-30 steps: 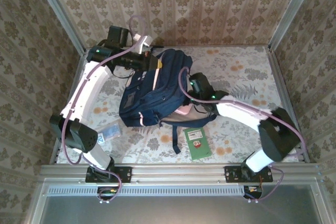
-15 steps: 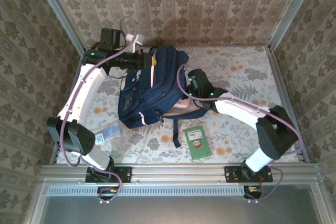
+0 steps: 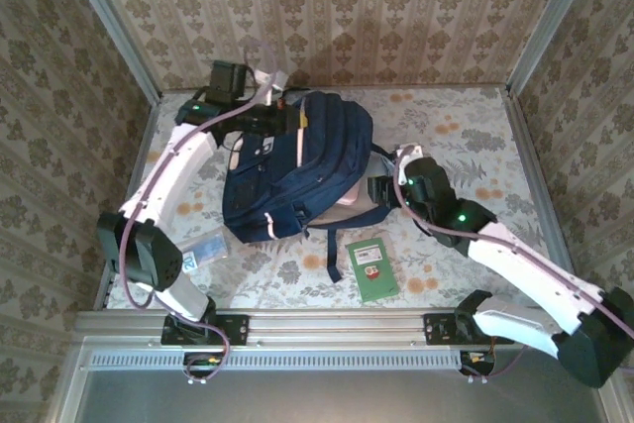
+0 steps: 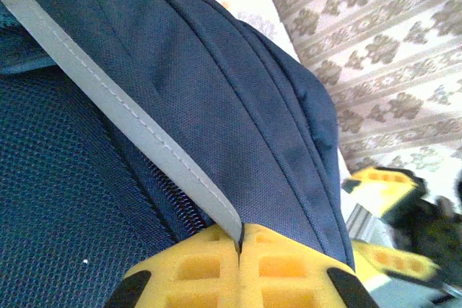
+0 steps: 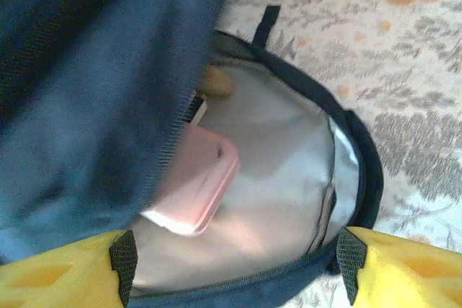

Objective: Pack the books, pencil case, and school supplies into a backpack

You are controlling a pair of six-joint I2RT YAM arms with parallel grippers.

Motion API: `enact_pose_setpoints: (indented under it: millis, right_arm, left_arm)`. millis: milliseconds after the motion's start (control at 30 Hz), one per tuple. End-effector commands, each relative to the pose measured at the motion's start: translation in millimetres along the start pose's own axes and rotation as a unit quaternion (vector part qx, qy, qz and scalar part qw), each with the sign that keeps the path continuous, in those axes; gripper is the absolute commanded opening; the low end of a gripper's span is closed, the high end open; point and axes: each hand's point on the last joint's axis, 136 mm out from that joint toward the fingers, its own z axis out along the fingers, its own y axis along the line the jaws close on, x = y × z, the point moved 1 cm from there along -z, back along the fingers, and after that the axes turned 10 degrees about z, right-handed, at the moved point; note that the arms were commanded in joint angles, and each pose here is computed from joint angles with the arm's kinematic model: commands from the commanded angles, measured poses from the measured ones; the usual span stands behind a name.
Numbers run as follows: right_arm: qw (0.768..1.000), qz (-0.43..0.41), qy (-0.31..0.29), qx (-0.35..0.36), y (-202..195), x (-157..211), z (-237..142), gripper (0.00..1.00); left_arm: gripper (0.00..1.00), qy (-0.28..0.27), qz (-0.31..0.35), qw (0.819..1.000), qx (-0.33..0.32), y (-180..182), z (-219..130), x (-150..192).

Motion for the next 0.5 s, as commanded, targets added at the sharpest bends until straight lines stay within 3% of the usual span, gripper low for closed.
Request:
enact_pose_setpoints:
  millis: [0,133,233,400,467]
  right_arm:
    - [0.993,0.013,0.118,0.000,-1.7,63.1,-9.9,0.76]
    - [0.980,-0.051,0.185,0.049,-5.6,110.1,-18.3,0.83]
    - [0.969,-0.076,0.225,0.072,-6.5,140.5,-20.6,0.90]
    - [0.951,-0.111,0.266,0.115,-12.6,182.6,-17.7,0.97]
    - [0.950,-0.096,0.267,0.130,-20.6,189.7,-14.7,0.99]
  left_arm:
    - [0.00,-0.009,0.025,0.998,-0.053,36.7,27.2,-6.7]
    - [0.00,0.004,0.032,0.990,-0.135,78.1,40.7,-5.8]
    - [0.00,-0.008,0.054,0.978,-0.201,101.2,30.7,-21.0]
    - [0.00,-0.021,0.085,0.960,-0.267,113.8,11.3,-49.0]
    - [0.16,-0.016,0.080,0.966,-0.244,103.9,17.6,-46.3]
